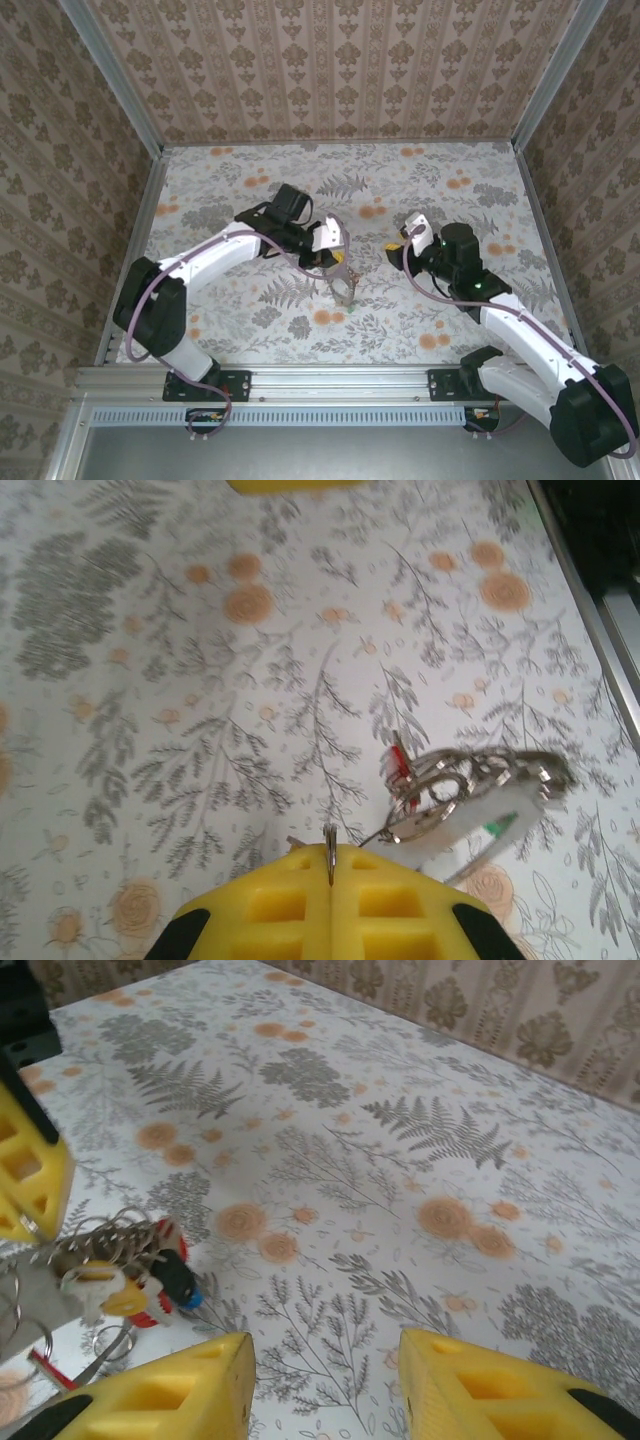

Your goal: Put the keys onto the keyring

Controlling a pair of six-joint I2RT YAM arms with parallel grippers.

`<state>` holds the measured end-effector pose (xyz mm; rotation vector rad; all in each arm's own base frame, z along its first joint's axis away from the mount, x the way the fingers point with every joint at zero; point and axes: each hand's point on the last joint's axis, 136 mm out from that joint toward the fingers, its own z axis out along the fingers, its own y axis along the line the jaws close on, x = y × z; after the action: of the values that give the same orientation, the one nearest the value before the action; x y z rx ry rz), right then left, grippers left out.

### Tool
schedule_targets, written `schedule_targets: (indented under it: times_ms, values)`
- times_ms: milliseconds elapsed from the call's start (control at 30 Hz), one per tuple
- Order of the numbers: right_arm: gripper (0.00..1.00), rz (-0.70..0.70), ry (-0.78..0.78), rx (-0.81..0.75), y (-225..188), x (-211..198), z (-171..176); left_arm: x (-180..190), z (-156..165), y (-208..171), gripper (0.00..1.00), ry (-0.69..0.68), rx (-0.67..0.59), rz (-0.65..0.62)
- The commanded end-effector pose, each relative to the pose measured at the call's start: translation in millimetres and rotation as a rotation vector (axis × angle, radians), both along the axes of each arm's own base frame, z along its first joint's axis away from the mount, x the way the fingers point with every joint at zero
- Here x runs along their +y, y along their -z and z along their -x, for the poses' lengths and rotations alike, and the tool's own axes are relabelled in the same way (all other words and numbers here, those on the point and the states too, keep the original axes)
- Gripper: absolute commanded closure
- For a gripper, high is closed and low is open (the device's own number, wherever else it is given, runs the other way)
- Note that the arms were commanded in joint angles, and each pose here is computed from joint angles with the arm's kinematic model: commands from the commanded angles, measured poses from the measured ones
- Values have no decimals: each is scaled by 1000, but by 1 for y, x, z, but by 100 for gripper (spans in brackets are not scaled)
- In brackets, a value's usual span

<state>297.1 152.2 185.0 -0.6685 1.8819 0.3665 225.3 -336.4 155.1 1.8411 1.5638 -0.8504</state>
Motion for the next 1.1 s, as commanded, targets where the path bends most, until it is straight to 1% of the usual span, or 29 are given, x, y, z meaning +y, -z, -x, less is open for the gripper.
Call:
schedule_targets:
  times_ms: [0,200,400,467,533,633,833,933,1000,1067]
  values:
    - [56,-23,100,-9,-1,-15,-3,-3,13,19,100,83,5,-93]
    - [54,-56,240,7,8,-36,-2,-31,23,35,100,155,21,-137]
    - [50,-94,402,27,19,-61,-2,-58,32,49,100,195,36,-150]
    - [49,-97,450,40,21,-68,-1,-63,33,57,100,195,25,-185]
    - [46,-115,527,56,22,-80,-1,-67,35,62,97,199,30,-195]
    - [46,-154,598,101,26,-89,-1,-73,38,61,90,191,35,-184]
    - [42,-183,696,156,34,-103,-4,-75,39,42,85,142,33,-95]
    - [40,-170,753,157,31,-115,-8,-71,35,18,84,82,44,26]
    - [38,-142,807,128,27,-128,-11,-65,22,0,84,2,35,125]
    - [36,-104,859,81,21,-142,-15,-50,5,-19,83,-95,7,212]
